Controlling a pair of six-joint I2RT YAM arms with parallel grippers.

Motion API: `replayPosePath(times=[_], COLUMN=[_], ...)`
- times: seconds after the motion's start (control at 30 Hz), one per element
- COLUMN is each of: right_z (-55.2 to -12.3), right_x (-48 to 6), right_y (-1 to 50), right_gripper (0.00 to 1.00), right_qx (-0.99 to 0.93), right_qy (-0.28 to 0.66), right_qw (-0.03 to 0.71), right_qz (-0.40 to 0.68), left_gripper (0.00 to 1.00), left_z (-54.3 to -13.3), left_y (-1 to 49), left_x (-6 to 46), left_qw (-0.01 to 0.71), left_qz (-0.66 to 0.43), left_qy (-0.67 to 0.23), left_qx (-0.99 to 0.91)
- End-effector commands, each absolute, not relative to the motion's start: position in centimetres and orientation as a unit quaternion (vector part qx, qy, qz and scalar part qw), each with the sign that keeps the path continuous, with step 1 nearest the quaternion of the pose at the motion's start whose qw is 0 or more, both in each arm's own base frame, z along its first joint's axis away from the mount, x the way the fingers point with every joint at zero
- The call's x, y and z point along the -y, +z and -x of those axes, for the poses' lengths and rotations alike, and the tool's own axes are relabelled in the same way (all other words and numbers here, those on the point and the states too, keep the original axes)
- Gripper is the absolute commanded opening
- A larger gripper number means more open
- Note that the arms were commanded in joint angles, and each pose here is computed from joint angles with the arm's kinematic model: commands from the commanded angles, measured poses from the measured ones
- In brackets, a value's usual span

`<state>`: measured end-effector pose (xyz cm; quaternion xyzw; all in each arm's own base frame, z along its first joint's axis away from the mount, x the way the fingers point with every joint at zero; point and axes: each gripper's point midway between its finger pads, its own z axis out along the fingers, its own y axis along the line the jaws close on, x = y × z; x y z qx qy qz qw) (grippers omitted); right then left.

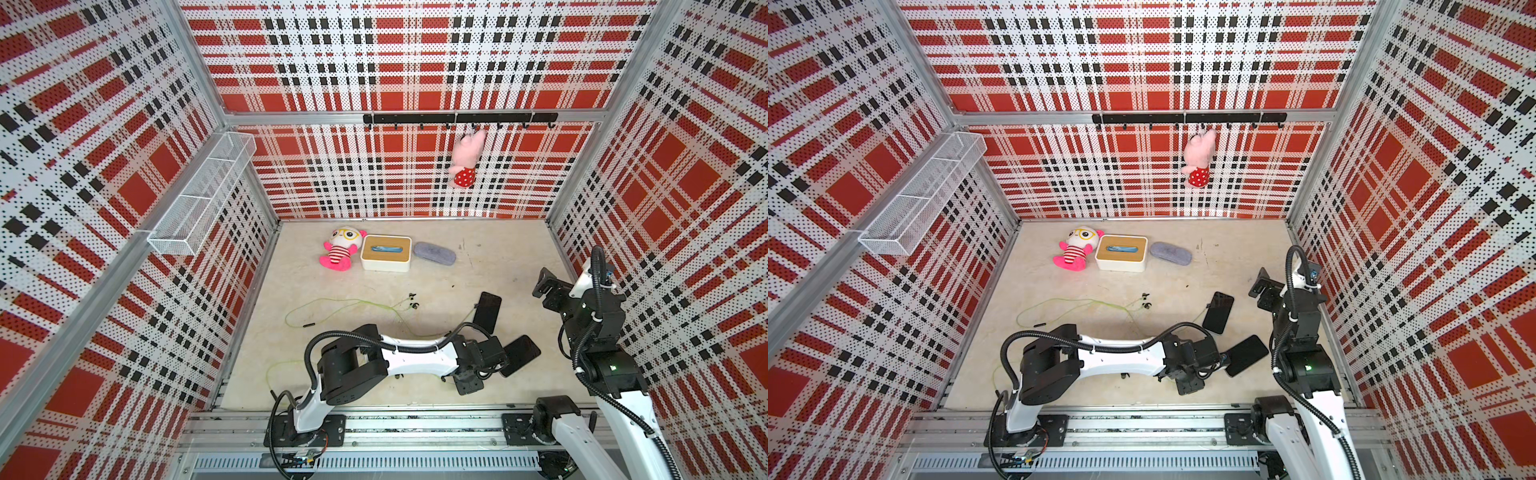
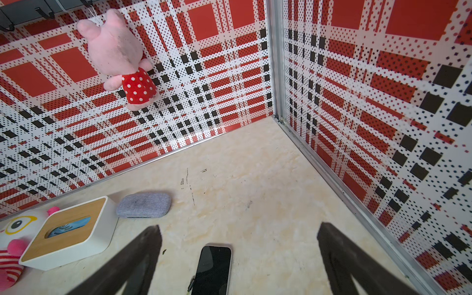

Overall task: Plug wired earphones into phones
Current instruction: Pick up the wired earphone from the center of the board.

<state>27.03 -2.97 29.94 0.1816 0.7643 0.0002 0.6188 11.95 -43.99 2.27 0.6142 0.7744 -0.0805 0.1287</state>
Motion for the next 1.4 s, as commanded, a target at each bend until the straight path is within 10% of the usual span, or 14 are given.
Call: replayPosePath(times=[0.0, 0.9, 1.37], right_z=[-26.9, -26.7, -27.4], right_x=[2.7, 2.9, -2.5], right_y=[29.4, 28.5, 27.0], right_gripper=[1.0, 1.0, 1.0], right_qx=[-0.767, -0.774, -0.798], right_qy=[0.005, 0.003, 0.14], right_qw=[0.616, 0.606, 0.575], right_qz=[-0.178, -0.184, -0.115], left_gripper=[0.42, 0.11, 0.0], left_z=[-11.3, -12.1, -20.5], left_y=[2.0, -1.6, 11.0], left_x=[43.7, 40.8, 41.0], left_qw=[0.116, 0.125, 0.333], left_qz=[-0.606, -0.589, -0.418], left_qy=[-0.079, 0.035, -0.094], left_qx=[-0.783, -0.797, -0.84])
